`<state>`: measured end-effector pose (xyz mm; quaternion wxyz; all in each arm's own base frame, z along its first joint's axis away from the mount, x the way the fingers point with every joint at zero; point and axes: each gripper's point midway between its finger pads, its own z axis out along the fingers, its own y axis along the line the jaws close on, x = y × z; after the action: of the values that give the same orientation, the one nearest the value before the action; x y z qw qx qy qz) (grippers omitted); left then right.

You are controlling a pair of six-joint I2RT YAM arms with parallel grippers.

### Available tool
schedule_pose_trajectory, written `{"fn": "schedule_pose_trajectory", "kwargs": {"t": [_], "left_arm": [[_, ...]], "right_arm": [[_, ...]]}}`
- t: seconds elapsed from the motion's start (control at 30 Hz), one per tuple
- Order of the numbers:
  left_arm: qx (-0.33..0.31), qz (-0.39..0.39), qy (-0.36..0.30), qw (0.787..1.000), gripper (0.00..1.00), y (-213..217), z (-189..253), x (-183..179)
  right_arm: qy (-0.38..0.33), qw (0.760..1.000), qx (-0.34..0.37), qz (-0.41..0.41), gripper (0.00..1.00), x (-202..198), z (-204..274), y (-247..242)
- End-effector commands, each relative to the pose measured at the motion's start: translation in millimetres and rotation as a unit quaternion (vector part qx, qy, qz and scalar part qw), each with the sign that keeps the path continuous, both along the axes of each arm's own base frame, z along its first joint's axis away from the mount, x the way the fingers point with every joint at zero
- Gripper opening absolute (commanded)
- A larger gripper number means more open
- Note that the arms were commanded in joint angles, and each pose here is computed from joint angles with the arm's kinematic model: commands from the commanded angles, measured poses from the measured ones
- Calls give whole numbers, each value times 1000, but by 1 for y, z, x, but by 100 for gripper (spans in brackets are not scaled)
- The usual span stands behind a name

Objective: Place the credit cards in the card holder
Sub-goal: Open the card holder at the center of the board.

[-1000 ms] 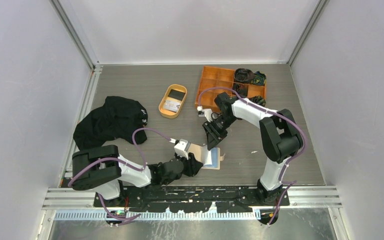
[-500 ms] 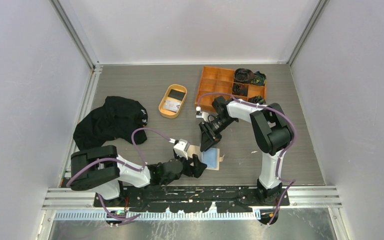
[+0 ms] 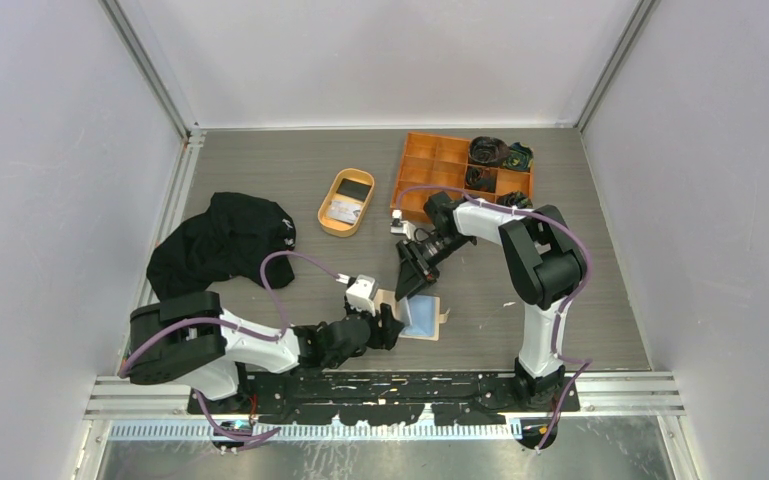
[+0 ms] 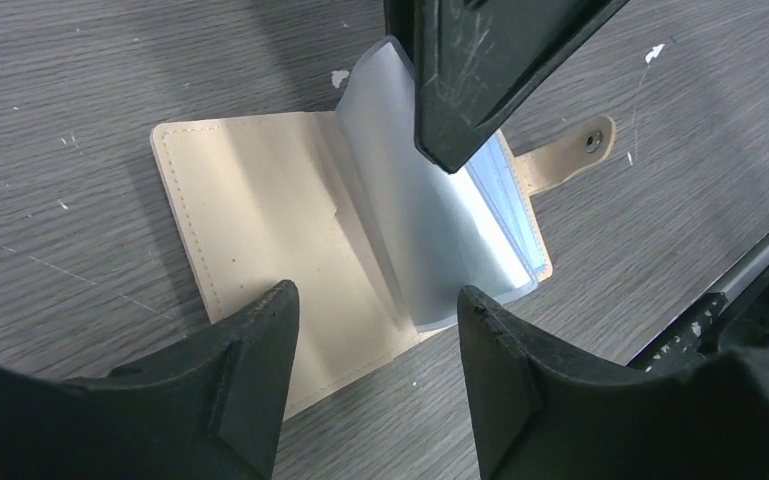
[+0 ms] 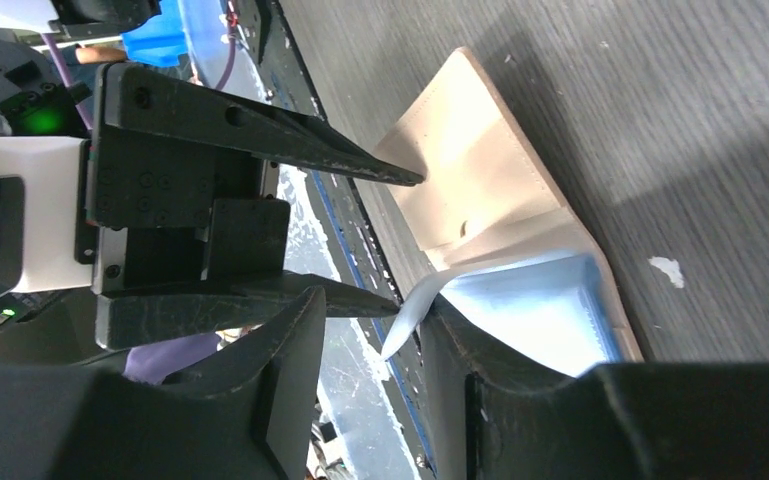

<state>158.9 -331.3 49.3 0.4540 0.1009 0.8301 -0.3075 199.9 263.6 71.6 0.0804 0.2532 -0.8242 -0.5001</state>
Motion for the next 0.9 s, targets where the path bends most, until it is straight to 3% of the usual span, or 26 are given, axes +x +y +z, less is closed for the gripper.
{"fn": "schedule_pose_trajectory", "kwargs": {"t": [0.0,0.3,0.47,0.73,0.87], "left_arm": [[-12,15,-21,1000,60,-4,19,9],[-61,-25,-25,997,74,-8,38,-3],[-37,4,-26,999,75,0,36,5],[18,42,-18,999,65,7,19,15],[29,56,-22,998,48,15,16,18]], "right_arm": [[14,999,46,1,46,1,18,12],[58,997,59,-13,46,0,12,19],[72,995,61,-14,43,-2,11,25],[80,995,58,-9,43,-6,9,29],[67,997,49,-1,44,-6,6,27]]}}
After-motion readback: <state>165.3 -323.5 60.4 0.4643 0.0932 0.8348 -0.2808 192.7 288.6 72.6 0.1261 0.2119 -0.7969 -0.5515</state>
